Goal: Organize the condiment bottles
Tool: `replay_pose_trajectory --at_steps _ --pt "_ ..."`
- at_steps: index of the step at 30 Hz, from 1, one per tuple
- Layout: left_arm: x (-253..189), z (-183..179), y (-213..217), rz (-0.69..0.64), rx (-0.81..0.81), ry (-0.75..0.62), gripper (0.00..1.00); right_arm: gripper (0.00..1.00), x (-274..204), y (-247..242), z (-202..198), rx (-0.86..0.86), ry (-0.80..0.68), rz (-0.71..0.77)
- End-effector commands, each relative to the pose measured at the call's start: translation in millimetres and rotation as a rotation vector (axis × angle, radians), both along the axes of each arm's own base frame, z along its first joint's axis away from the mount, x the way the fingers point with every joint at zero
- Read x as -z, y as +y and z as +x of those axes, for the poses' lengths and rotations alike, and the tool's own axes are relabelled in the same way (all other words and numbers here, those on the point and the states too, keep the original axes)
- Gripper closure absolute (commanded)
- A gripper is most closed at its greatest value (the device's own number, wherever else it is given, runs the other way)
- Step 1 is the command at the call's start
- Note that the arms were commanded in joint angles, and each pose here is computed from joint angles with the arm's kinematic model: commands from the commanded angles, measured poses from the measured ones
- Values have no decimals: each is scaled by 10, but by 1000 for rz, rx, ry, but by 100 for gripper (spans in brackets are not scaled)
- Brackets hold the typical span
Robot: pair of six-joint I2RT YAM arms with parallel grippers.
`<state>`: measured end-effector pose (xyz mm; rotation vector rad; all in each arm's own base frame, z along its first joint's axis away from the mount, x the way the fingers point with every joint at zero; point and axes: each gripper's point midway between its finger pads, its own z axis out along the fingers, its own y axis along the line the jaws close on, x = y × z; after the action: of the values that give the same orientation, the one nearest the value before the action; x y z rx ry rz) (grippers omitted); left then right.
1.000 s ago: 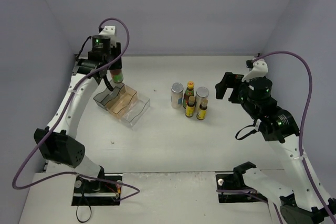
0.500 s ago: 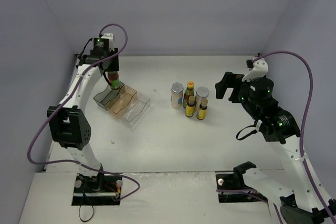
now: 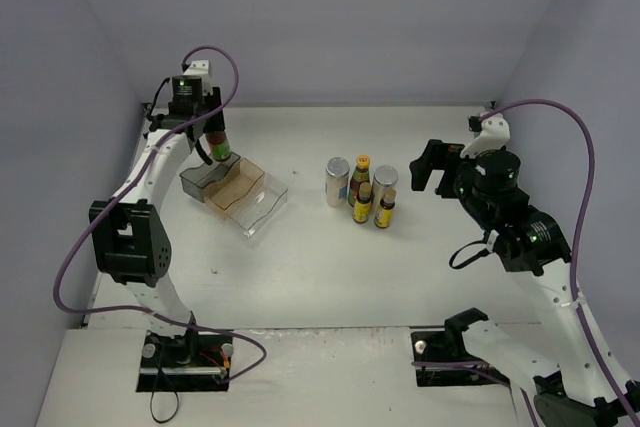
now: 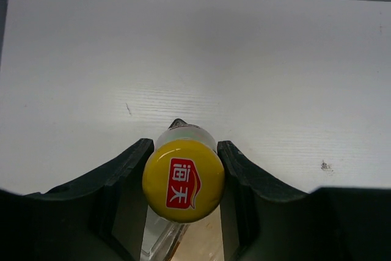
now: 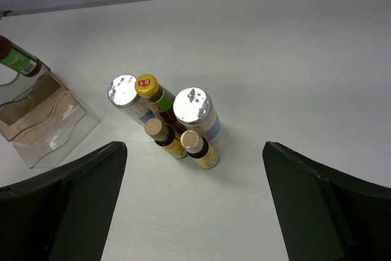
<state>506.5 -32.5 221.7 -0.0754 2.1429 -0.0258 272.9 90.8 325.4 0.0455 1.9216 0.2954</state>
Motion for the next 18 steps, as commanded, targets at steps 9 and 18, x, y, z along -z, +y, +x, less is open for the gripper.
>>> replay_pose_trajectory --at_steps 9,18 --pt "-540 -32 8 -36 4 -158 100 0 -138 20 69 4 -64 12" --pt "-527 -34 38 -11 10 -163 100 0 -107 41 74 -4 -60 16"
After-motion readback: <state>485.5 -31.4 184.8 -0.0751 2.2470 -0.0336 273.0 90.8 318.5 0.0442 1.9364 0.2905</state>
